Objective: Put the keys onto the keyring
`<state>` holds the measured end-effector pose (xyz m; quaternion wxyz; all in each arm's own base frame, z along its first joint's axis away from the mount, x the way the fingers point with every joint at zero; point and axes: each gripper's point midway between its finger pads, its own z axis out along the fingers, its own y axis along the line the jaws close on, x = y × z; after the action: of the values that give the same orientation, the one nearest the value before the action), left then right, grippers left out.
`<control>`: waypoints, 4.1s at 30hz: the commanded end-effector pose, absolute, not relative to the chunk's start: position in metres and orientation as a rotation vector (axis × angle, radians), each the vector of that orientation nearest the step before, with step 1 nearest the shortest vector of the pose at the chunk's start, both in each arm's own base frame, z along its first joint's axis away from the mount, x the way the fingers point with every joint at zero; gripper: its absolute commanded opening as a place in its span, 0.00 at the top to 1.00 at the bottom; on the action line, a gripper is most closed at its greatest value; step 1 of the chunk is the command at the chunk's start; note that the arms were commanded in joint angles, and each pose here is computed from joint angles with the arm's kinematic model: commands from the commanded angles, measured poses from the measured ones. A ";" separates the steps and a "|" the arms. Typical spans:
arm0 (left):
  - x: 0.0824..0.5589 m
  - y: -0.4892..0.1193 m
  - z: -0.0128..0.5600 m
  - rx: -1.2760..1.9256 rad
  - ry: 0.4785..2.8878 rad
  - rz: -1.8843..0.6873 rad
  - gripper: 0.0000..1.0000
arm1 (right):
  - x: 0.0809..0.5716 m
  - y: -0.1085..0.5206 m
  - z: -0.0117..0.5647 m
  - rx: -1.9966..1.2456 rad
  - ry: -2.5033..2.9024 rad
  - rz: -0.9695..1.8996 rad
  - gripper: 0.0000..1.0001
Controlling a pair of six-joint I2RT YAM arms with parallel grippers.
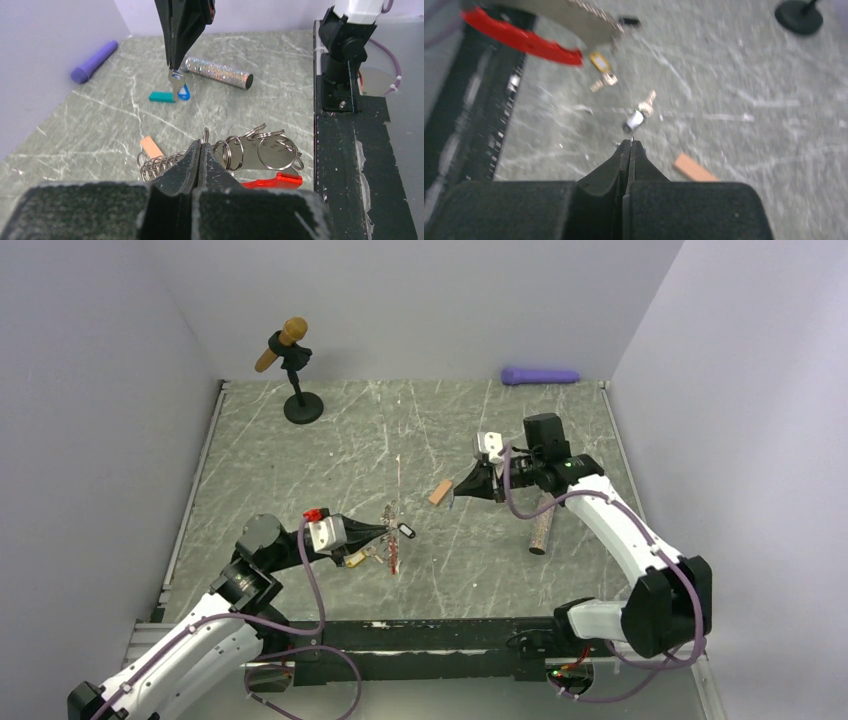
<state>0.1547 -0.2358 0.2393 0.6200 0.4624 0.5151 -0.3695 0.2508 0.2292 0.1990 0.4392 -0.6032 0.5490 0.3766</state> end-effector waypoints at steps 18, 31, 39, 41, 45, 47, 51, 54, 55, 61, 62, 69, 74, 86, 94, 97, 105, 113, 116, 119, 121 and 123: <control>0.156 -0.241 0.320 1.197 0.842 -0.657 1.00 | 0.177 0.282 0.316 -1.670 1.223 0.802 1.00; 0.189 -0.258 0.309 1.093 0.912 -0.772 1.00 | 0.208 0.301 0.302 -1.711 1.194 0.530 1.00; 0.186 -0.257 0.308 1.014 0.941 -0.853 1.00 | 0.201 0.315 0.289 -1.730 1.144 0.494 1.00; 0.185 -0.258 0.304 1.028 0.951 -0.842 1.00 | 0.203 0.317 0.287 -1.716 1.144 0.477 1.00; 0.184 -0.262 0.295 1.065 0.977 -0.805 1.00 | 0.207 0.314 0.288 -1.702 1.156 0.447 1.00; 0.185 -0.264 0.291 1.076 0.988 -0.795 1.00 | 0.205 0.311 0.288 -1.701 1.163 0.445 1.00; 0.188 -0.263 0.288 1.070 1.001 -0.778 1.00 | 0.204 0.306 0.293 -1.673 1.161 0.434 1.00; 0.189 -0.263 0.286 1.069 1.005 -0.773 1.00 | 0.202 0.304 0.292 -1.668 1.162 0.437 1.00; 0.190 -0.264 0.285 1.070 1.008 -0.773 1.00 | 0.200 0.303 0.291 -1.671 1.158 0.442 1.00; 0.192 -0.265 0.282 1.074 1.022 -0.765 1.00 | 0.193 0.306 0.291 -1.669 1.130 0.463 1.00; 0.193 -0.265 0.281 1.072 1.026 -0.761 1.00 | 0.194 0.306 0.290 -1.671 1.129 0.462 1.00; 0.196 -0.264 0.279 1.062 1.042 -0.742 1.00 | 0.193 0.308 0.282 -1.677 1.128 0.454 1.00; 0.197 -0.263 0.277 1.062 1.049 -0.712 1.00 | 0.196 0.308 0.280 -1.668 1.135 0.438 1.00; 0.199 -0.262 0.276 1.053 1.046 -0.676 1.00 | 0.198 0.313 0.281 -1.641 1.133 0.436 1.00; 0.197 -0.263 0.277 1.058 1.038 -0.675 1.00 | 0.197 0.315 0.280 -1.632 1.139 0.452 1.00; 0.197 -0.263 0.276 1.058 1.039 -0.676 1.00 | 0.198 0.315 0.280 -1.630 1.139 0.450 1.00; 0.197 -0.263 0.276 1.055 1.042 -0.673 1.00 | 0.196 0.316 0.280 -1.638 1.135 0.458 1.00; 0.197 -0.262 0.276 1.053 1.041 -0.672 1.00 | 0.194 0.317 0.279 -1.644 1.133 0.472 1.00; 0.197 -0.263 0.277 1.055 1.038 -0.673 1.00 | 0.193 0.318 0.279 -1.644 1.130 0.473 1.00; 0.197 -0.263 0.277 1.055 1.038 -0.674 1.00 | 0.193 0.318 0.278 -1.648 1.133 0.474 1.00; 0.197 -0.263 0.277 1.055 1.037 -0.674 1.00 | 0.193 0.318 0.278 -1.647 1.133 0.477 1.00; 0.196 -0.263 0.277 1.057 1.035 -0.678 1.00 | 0.193 0.318 0.278 -1.646 1.135 0.477 1.00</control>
<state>0.1983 -0.2634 0.2580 0.6629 0.4749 0.4912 -0.3062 0.1943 0.3139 0.2656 0.4996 -0.6955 0.4797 0.1912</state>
